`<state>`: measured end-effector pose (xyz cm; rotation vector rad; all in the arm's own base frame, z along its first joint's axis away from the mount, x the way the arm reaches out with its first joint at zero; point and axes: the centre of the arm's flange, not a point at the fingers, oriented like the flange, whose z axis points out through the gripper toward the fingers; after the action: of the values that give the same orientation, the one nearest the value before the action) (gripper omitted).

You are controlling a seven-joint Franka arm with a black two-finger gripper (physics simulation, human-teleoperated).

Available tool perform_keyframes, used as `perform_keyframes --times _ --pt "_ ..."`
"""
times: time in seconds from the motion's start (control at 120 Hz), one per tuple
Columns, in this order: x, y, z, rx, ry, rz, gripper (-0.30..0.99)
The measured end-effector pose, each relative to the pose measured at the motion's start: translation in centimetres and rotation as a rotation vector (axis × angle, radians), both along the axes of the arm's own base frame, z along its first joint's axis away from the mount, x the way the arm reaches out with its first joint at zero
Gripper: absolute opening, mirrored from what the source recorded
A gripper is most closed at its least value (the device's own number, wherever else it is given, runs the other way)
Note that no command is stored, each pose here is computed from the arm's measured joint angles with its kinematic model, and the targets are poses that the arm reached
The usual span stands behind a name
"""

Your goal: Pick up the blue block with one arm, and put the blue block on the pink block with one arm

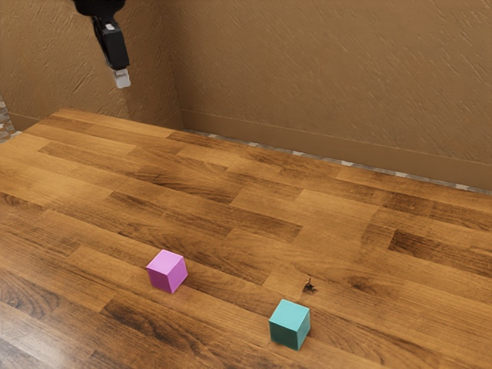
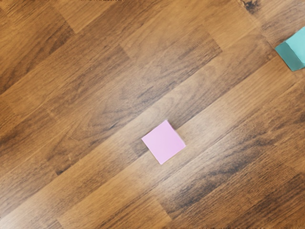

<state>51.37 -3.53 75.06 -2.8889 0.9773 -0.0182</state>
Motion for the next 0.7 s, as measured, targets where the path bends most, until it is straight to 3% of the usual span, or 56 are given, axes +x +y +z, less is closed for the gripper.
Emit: perform_keyframes --times 0.142,0.217,0.3,0.417,0.55,0.642,0.7 --pt "-0.2 -2.2 -0.4 0.004 0.023 -0.077 0.69" --pt "-0.1 -3.1 -2.1 0.007 0.068 -0.108 0.69" --pt "-3.5 -3.1 -2.0 0.011 0.079 -0.136 0.69" --pt "-3.4 -4.4 -6.9 0.023 0.134 -0.23 0.69" --pt "-4.1 -13.3 -10.1 0.007 0.177 -0.477 0.69" --pt "-4.7 -16.4 -17.0 -0.028 0.268 -0.575 0.69" --pt "-4.4 -17.5 -20.9 -0.058 0.288 -0.616 0.69"
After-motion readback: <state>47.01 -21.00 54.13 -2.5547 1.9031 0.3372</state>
